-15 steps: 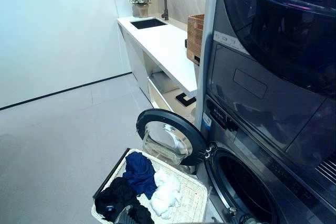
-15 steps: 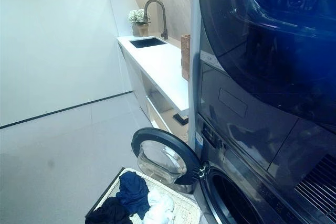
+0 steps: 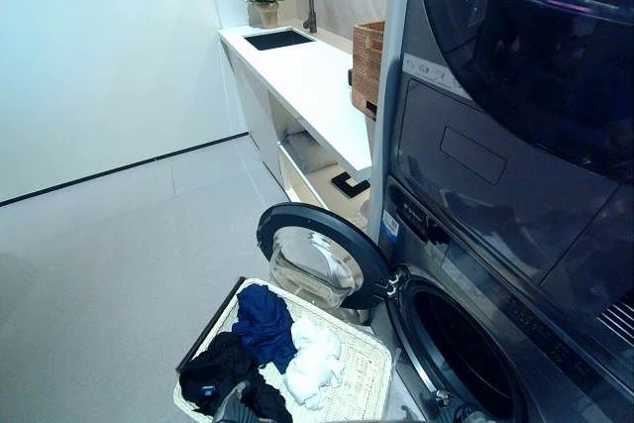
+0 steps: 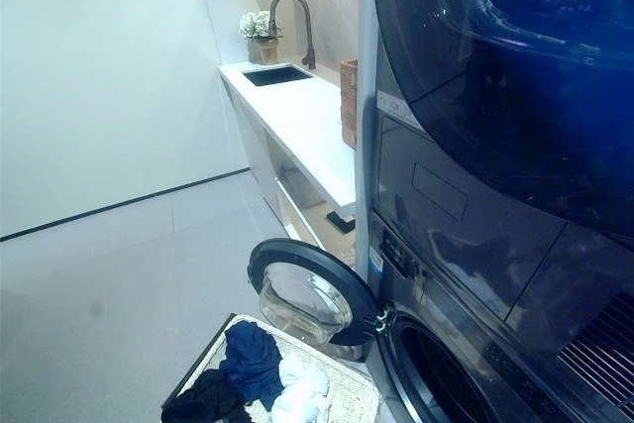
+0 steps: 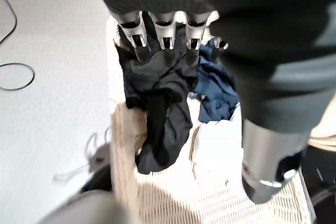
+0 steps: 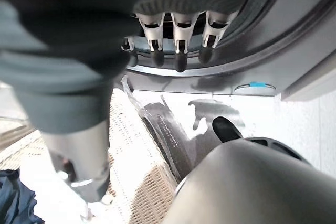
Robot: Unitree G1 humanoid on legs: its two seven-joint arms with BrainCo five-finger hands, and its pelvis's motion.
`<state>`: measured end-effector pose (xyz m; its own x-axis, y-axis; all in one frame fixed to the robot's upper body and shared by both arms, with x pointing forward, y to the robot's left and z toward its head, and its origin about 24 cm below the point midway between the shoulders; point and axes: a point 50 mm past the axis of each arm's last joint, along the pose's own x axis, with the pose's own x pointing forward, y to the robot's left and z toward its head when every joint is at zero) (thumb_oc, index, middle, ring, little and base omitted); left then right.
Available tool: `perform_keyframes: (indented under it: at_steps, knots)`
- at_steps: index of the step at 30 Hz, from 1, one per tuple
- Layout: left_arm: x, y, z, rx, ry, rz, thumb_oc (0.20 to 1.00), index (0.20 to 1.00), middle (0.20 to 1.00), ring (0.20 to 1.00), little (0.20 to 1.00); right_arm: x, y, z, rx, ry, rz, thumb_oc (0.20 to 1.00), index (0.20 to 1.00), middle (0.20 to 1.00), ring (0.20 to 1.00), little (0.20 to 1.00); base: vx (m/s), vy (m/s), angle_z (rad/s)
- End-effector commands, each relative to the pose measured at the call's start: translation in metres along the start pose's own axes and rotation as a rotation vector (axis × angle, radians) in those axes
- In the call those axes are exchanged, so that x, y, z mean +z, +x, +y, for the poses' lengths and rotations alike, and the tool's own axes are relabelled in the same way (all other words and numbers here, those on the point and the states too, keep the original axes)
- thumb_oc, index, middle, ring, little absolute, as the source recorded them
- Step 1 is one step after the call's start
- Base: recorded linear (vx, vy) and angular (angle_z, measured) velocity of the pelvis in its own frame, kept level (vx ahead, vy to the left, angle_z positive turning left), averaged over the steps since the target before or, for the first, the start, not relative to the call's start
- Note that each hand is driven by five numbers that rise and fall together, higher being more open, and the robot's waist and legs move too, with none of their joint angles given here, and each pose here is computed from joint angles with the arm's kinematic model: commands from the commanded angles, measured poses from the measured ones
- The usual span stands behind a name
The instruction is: Put the clothes into the washing machine.
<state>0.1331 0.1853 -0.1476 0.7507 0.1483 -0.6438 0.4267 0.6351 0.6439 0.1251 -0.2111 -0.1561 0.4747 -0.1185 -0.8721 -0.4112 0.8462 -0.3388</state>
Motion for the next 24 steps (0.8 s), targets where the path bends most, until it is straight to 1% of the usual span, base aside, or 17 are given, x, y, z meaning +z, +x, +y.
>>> perform_keyframes:
  at_steps: [1,2,3,4,6,7,9,10,11,12,13,14,18,19,22,23,24]
  knots:
    - [0.055,0.023,0.040,0.189,0.196,-0.327,1.000,1.000,1.000,1.000,1.000,0.050,0.007,-0.010,-0.029,0.044,-0.144,1.000,1.000,1.000,1.000,1.000,-0.26,0.037,-0.16]
    - [0.071,0.027,0.052,0.240,0.345,-0.450,1.000,1.000,1.000,1.000,1.000,0.066,0.008,-0.021,-0.051,0.038,-0.194,1.000,1.000,1.000,1.000,1.000,-0.37,0.058,-0.19]
    - [0.083,0.031,0.064,0.284,0.450,-0.530,1.000,1.000,1.000,1.000,1.000,0.081,0.008,-0.031,-0.072,0.024,-0.236,1.000,1.000,1.000,1.000,1.000,-0.44,0.075,-0.22]
    - [0.093,0.034,0.076,0.324,0.516,-0.578,1.000,1.000,1.000,1.000,1.000,0.094,0.008,-0.040,-0.094,0.010,-0.271,1.000,1.000,1.000,1.000,1.000,-0.35,0.073,-0.20]
    - [0.105,0.038,0.088,0.367,0.596,-0.624,1.000,1.000,1.000,1.000,1.000,0.108,0.007,-0.051,-0.122,-0.003,-0.307,1.000,1.000,1.000,1.000,1.000,-0.27,0.092,-0.15]
    - [0.116,0.041,0.101,0.420,0.675,-0.667,1.000,1.000,1.000,1.000,1.000,0.120,0.005,-0.061,-0.149,-0.008,-0.337,1.000,1.000,1.000,1.000,1.000,-0.21,0.105,-0.10]
    - [0.124,0.042,0.109,0.454,0.770,-0.707,1.000,1.000,1.000,1.000,1.000,0.125,0.004,-0.069,-0.176,-0.003,-0.357,1.000,1.000,1.000,1.000,1.000,-0.13,0.073,-0.18]
    - [0.126,0.042,0.114,0.472,0.798,-0.721,1.000,1.000,1.000,1.000,1.000,0.127,0.003,-0.072,-0.186,0.002,-0.368,1.000,1.000,1.000,1.000,1.000,-0.13,0.056,-0.04]
    - [0.134,0.043,0.125,0.511,0.845,-0.742,1.000,1.000,1.000,1.000,1.000,0.134,0.001,-0.079,-0.212,0.020,-0.398,1.000,1.000,1.000,1.000,1.000,-0.09,0.037,0.03]
    - [0.134,0.043,0.126,0.511,0.845,-0.742,1.000,1.000,1.000,1.000,1.000,0.134,0.001,-0.079,-0.212,0.020,-0.398,1.000,1.000,1.000,1.000,1.000,-0.14,0.043,0.05]
    - [0.141,0.044,0.139,0.545,0.868,-0.751,1.000,1.000,1.000,1.000,1.000,0.144,-0.002,-0.086,-0.232,0.032,-0.431,1.000,1.000,1.000,1.000,1.000,-0.16,0.042,-0.11]
    - [0.151,0.046,0.158,0.594,0.891,-0.743,1.000,1.000,1.000,1.000,1.000,0.160,-0.007,-0.095,-0.262,0.038,-0.488,1.000,1.000,1.000,1.000,1.000,-0.20,0.042,-0.15]
    - [0.163,0.045,0.182,0.663,0.946,-0.755,1.000,1.000,1.000,1.000,1.000,0.185,-0.016,-0.107,-0.308,0.064,-0.583,1.000,1.000,1.000,1.000,1.000,-0.12,0.009,-0.07]
    - [0.170,0.044,0.193,0.694,0.996,-0.774,1.000,1.000,1.000,1.000,1.000,0.198,-0.022,-0.112,-0.329,0.071,-0.638,1.000,1.000,1.000,1.000,1.000,-0.11,0.008,0.02]
    - [0.181,0.042,0.207,0.720,1.072,-0.788,1.000,1.000,1.000,1.000,1.000,0.217,-0.032,-0.123,-0.362,0.083,-0.708,1.000,1.000,1.000,1.000,1.000,-0.11,0.006,-0.01]
    - [0.190,0.040,0.219,0.744,1.155,-0.802,1.000,1.000,1.000,1.000,1.000,0.230,-0.041,-0.132,-0.387,0.102,-0.766,1.000,1.000,1.000,1.000,1.000,-0.10,-0.001,0.01]
    - [0.192,0.039,0.221,0.749,1.170,-0.805,1.000,1.000,1.000,1.000,1.000,0.233,-0.043,-0.135,-0.392,0.105,-0.777,1.000,1.000,1.000,1.000,1.000,-0.10,-0.008,0.03]
